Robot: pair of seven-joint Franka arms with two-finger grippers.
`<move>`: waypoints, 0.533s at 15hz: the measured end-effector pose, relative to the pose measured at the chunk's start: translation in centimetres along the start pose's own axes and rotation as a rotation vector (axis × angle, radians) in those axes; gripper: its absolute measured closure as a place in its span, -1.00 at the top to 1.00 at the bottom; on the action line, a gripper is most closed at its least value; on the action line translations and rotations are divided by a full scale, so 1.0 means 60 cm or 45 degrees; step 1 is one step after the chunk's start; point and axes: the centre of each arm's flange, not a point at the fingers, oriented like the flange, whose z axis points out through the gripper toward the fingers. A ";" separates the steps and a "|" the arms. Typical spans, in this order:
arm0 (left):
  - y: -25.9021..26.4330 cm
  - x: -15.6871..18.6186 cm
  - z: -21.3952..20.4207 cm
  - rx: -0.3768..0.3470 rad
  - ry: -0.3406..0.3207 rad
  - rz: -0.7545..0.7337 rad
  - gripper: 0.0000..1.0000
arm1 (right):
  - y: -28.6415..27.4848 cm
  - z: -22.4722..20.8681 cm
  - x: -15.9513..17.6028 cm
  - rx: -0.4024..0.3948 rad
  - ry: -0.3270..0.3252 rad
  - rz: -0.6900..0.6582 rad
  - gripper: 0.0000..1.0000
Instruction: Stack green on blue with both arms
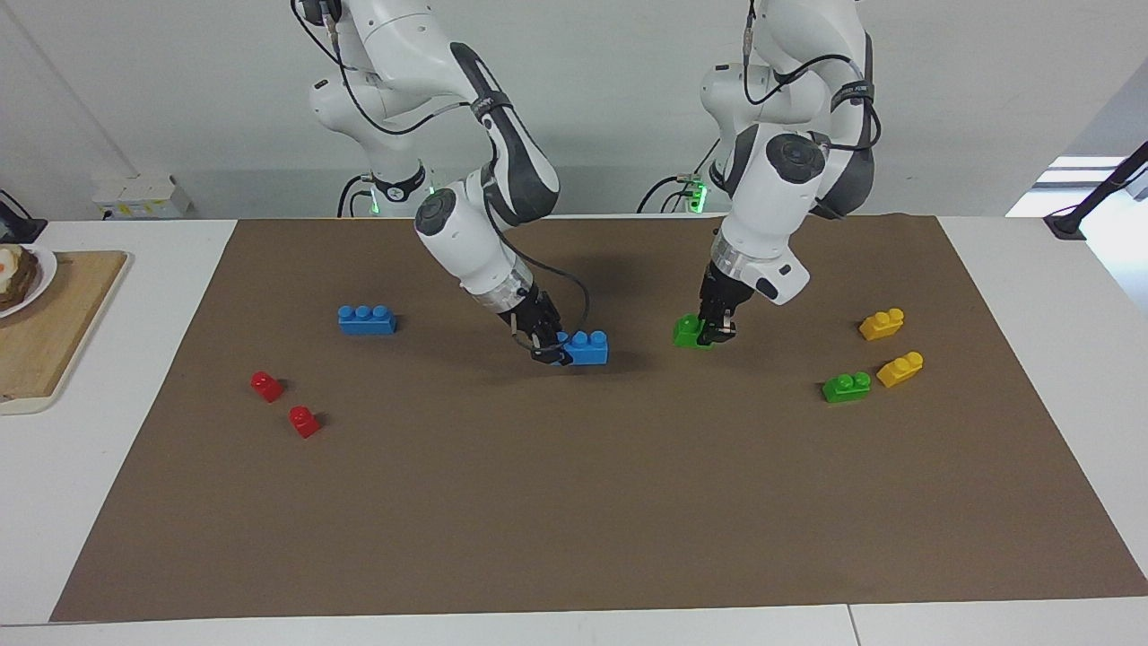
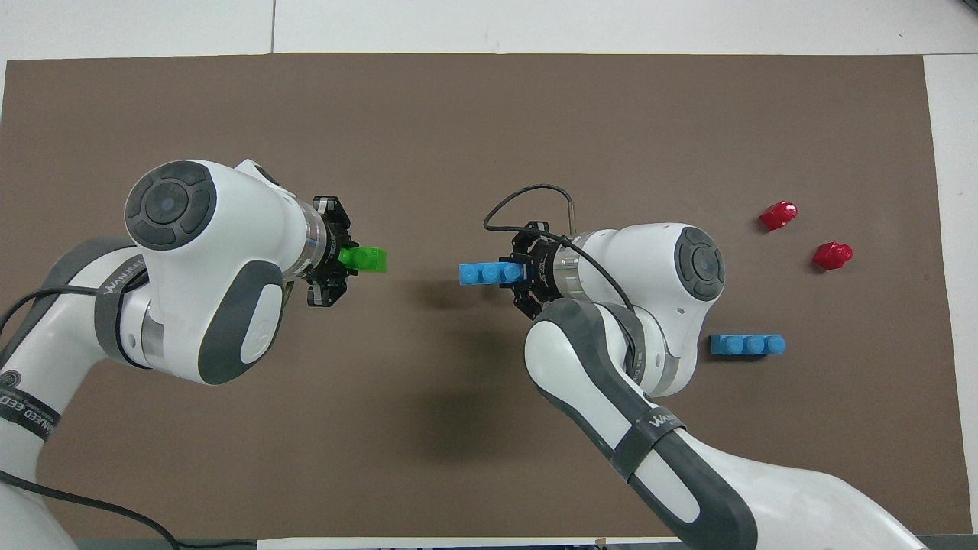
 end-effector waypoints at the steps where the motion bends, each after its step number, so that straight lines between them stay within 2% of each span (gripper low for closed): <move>1: 0.002 -0.004 0.001 -0.007 -0.003 -0.037 -0.32 | 0.003 0.011 0.006 -0.012 -0.006 0.017 -0.30; 5: 0.009 -0.006 0.001 -0.029 0.038 -0.124 -0.32 | 0.019 0.068 0.028 -0.048 -0.069 0.042 -0.30; 8: 0.004 -0.020 0.003 -0.029 0.043 -0.107 -0.32 | 0.032 0.097 0.023 -0.040 -0.075 0.045 -0.30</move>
